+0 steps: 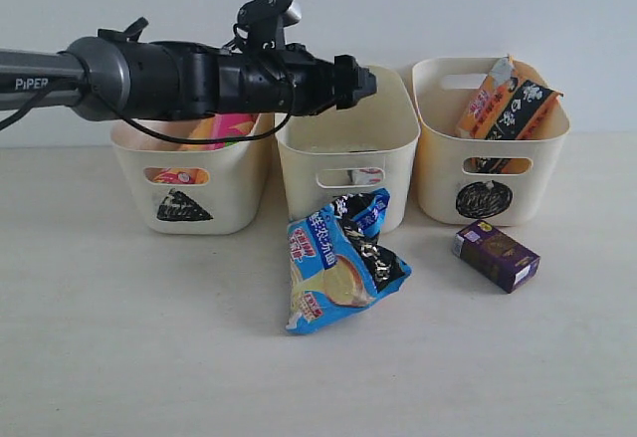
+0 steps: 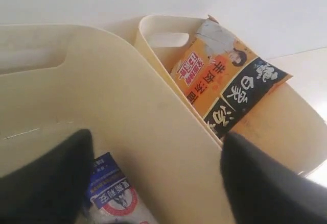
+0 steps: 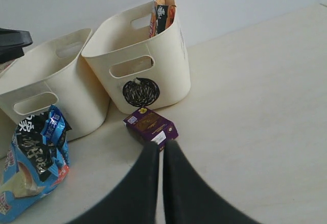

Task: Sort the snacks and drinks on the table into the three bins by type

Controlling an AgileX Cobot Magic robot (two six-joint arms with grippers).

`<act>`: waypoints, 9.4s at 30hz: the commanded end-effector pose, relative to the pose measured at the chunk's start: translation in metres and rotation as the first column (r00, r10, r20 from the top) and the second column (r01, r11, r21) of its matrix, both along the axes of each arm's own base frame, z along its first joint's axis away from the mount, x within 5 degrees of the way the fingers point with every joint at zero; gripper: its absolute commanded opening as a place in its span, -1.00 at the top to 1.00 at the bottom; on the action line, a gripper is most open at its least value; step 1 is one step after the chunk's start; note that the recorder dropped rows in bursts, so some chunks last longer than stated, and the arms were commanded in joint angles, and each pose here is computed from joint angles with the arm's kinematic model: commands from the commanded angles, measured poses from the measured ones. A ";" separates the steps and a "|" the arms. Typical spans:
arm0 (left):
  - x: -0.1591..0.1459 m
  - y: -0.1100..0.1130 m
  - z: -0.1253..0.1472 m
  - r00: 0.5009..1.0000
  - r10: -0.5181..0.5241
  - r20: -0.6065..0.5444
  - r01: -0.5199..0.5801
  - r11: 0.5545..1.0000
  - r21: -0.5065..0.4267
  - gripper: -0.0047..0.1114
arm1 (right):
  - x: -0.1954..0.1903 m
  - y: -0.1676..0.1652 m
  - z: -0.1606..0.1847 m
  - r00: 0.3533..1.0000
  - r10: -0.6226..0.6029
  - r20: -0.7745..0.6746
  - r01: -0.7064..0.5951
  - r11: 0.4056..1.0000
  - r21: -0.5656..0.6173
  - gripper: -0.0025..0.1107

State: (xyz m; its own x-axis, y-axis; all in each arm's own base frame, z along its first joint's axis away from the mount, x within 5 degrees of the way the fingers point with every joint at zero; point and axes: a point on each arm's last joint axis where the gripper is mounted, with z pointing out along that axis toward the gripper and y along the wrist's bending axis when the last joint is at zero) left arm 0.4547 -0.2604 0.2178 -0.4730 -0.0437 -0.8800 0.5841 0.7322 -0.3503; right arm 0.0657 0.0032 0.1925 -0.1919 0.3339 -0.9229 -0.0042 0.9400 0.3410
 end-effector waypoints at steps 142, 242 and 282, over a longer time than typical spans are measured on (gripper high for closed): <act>-0.399 0.250 0.029 0.738 0.547 0.396 -0.556 0.825 -0.104 0.84 | 0.328 0.068 -0.042 0.364 0.300 -0.882 -0.796 0.592 -0.127 0.93; -0.399 0.249 0.028 0.743 0.544 0.391 -0.554 0.827 -0.098 0.84 | 0.274 0.167 0.131 0.296 0.525 -0.798 -0.907 0.417 -0.062 0.96; -0.399 0.249 0.028 0.743 0.544 0.391 -0.554 0.827 -0.098 0.84 | 0.248 0.065 0.019 0.260 0.760 -0.596 -0.596 0.612 0.520 0.88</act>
State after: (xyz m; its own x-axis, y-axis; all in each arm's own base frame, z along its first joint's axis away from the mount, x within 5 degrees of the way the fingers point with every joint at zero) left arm 0.0565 -0.0111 0.2477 0.0055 -0.1704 -0.9854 0.1626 0.9724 -0.1673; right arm 0.3040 0.0696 0.2101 -0.9542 -0.1521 -0.2576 -0.2924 0.6562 0.6956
